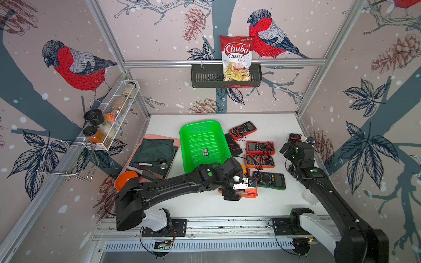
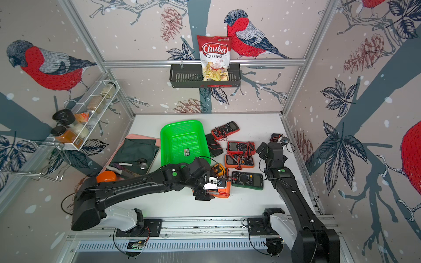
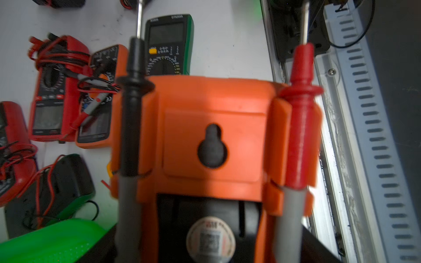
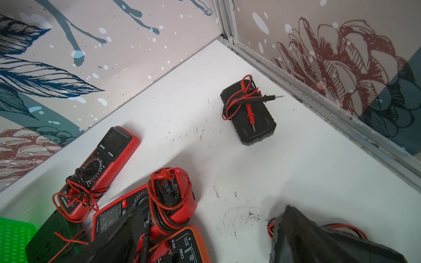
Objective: Put the multimeter into the basket
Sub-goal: Pick up the multimeter from the center of the board, then place the multimeter in the basket.
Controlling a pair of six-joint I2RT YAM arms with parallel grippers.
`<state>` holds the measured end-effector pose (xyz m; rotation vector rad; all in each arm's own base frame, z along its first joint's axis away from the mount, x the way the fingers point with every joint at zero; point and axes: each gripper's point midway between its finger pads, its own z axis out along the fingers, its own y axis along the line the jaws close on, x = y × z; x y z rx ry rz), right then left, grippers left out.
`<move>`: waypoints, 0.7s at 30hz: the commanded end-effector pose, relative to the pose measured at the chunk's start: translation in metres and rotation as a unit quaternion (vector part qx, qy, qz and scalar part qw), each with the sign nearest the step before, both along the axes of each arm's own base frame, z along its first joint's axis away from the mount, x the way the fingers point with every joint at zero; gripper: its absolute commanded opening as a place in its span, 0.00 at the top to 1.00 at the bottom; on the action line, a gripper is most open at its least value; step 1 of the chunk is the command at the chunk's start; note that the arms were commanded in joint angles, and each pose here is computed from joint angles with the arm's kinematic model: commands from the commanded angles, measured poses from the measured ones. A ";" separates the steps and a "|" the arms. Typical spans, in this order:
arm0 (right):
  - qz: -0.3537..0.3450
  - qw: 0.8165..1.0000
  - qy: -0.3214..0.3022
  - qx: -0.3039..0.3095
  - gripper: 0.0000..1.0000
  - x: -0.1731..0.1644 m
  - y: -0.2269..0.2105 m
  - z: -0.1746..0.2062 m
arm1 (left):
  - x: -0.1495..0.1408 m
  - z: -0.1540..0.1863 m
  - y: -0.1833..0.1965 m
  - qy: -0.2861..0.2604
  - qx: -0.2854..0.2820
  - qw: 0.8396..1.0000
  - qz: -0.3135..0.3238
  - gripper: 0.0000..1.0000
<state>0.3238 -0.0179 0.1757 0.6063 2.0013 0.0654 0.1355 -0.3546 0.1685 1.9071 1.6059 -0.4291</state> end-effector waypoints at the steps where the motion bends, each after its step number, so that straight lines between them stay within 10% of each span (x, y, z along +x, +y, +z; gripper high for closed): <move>1: -0.009 1.000 -0.028 -0.010 0.00 0.000 -0.005 0.013 | 0.036 0.040 0.002 -0.084 -0.048 0.993 0.070 1.00; 9: -0.002 0.998 -0.062 0.003 0.00 -0.003 -0.001 0.023 | 0.143 0.078 0.068 -0.218 -0.009 0.949 0.227 1.00; 21: -0.016 0.998 -0.053 -0.010 0.00 -0.009 -0.008 0.024 | 0.251 0.069 0.146 -0.201 0.015 0.947 0.250 1.00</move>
